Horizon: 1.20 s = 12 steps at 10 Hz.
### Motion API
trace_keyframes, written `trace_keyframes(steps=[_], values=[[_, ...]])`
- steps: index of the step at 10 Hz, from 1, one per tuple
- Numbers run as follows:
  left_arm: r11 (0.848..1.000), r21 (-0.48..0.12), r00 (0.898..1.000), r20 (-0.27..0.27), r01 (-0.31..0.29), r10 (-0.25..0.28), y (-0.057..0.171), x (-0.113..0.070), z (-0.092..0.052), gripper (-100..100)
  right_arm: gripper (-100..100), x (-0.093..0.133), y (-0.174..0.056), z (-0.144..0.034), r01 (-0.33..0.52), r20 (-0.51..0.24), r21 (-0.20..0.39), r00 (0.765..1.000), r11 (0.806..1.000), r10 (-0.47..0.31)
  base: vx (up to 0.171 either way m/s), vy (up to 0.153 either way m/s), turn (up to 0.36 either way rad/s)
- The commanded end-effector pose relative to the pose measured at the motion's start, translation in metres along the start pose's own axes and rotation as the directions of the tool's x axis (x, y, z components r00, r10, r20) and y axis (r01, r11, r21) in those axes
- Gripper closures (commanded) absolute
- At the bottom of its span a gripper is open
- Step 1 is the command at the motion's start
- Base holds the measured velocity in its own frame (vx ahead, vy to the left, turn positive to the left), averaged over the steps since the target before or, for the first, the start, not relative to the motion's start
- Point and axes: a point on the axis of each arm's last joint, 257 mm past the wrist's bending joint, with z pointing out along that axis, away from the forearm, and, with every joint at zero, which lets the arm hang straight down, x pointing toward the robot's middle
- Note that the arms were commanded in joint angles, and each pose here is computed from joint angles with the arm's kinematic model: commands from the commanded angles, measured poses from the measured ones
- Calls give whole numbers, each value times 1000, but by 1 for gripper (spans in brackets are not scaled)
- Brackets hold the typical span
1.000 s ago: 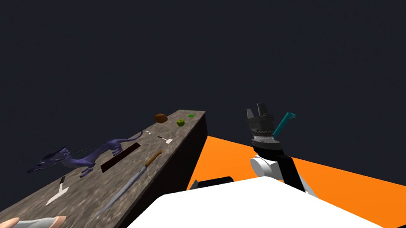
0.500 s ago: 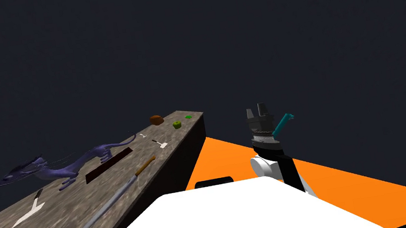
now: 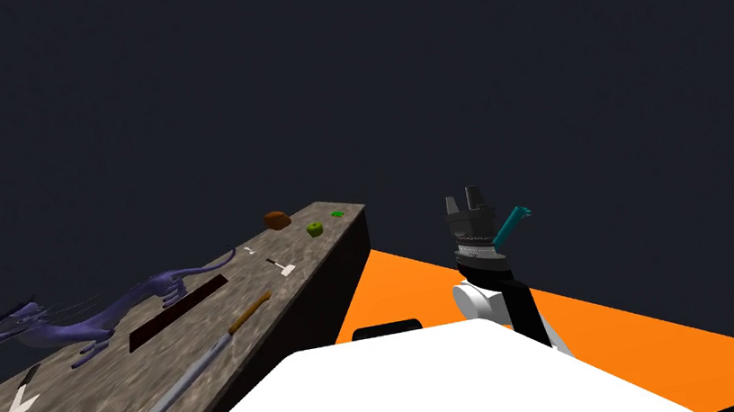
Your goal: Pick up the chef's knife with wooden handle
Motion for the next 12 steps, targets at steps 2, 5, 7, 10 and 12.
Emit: trace_keyframes(steps=[2, 5, 7, 10, 12], values=[[998, -63, 999, -48, 5, -8, 22, 17, -31, -100, 0, 0, 0, 0, 0, 0, 0, 1000, 1000, 0, 65, -35, -9], [978, -210, 986, -159, 21, -56, 57, 58, -100, -100, 0, 0, 0, 0, 0, 0, 0, 1000, 1000, 0, 67, -50, -41], [972, -235, 983, -174, 13, -56, 64, 59, -111, -100, 0, 0, 0, 0, 0, 0, 0, 1000, 1000, 0, 56, -32, -2], [922, -387, 958, -267, -8, -104, 94, 85, -191, -100, 0, 0, 0, 0, 0, 0, 0, 1000, 1000, 0, 72, -46, -37], [894, -447, 942, -314, -39, -116, 103, 87, -230, -100, 0, 0, 0, 0, 0, 0, 0, 1000, 1000, 0, 86, -49, -33]])
